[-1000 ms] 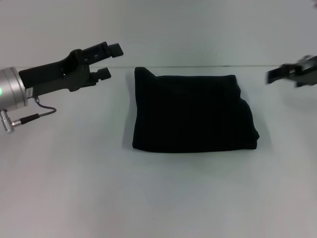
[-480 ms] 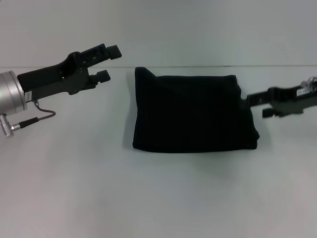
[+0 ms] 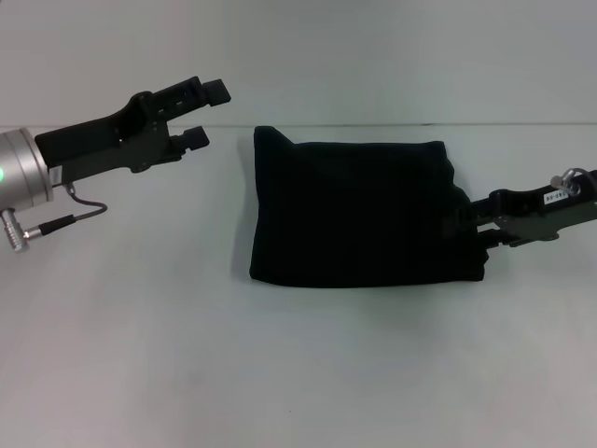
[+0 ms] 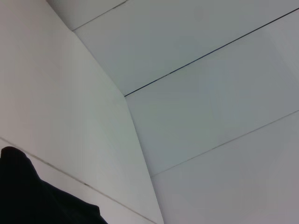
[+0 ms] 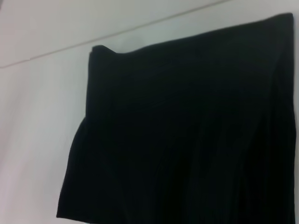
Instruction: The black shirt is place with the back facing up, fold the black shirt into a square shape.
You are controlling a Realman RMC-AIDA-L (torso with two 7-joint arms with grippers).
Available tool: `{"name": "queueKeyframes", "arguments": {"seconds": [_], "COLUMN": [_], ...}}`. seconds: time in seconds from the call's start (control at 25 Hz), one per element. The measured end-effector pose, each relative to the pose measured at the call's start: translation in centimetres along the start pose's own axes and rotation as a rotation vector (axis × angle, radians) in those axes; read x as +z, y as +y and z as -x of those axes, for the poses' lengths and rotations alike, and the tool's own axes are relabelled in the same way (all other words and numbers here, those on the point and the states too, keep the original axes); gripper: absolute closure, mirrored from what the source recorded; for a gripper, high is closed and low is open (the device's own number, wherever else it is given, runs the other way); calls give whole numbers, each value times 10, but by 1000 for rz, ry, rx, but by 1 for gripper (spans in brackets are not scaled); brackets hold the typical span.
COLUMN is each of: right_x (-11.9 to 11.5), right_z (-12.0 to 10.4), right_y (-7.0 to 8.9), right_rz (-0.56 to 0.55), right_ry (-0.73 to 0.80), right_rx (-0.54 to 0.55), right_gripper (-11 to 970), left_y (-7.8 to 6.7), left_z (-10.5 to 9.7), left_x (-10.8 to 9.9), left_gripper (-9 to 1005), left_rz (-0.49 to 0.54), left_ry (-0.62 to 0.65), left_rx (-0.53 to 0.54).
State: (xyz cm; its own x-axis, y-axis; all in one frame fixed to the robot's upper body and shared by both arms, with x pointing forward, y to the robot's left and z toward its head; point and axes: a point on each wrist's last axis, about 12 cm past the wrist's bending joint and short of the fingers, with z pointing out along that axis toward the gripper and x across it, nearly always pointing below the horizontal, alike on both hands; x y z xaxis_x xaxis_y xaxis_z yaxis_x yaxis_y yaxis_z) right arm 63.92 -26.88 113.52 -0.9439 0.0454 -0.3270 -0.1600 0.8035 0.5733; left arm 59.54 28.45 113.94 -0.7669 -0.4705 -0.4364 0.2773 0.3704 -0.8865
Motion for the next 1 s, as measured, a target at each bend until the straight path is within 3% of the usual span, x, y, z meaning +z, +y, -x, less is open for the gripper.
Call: {"name": "queueKeyframes", "arguments": {"seconds": [0.36,0.76,0.88,1.0], "right_x": [2,4,5,4], "right_z": [-1,-4,-5,-6], "right_y": [1,1,-1,-4], "right_rz": [-1,1,-4,-9], "right_ry": [6,13,10,8], "right_rx": [-3,-5,0,7], "right_gripper": [245,737,930,931], "left_y": [1,2,2,2], "left_z": [1,-2,-2,-2], "left_x": [0,2,2,2], "left_gripper": [47,50,50,51], "left_rz": [7,6,6,4], "left_ry": [-8,0,1,0], "left_rx": [2,0,0,0]}}
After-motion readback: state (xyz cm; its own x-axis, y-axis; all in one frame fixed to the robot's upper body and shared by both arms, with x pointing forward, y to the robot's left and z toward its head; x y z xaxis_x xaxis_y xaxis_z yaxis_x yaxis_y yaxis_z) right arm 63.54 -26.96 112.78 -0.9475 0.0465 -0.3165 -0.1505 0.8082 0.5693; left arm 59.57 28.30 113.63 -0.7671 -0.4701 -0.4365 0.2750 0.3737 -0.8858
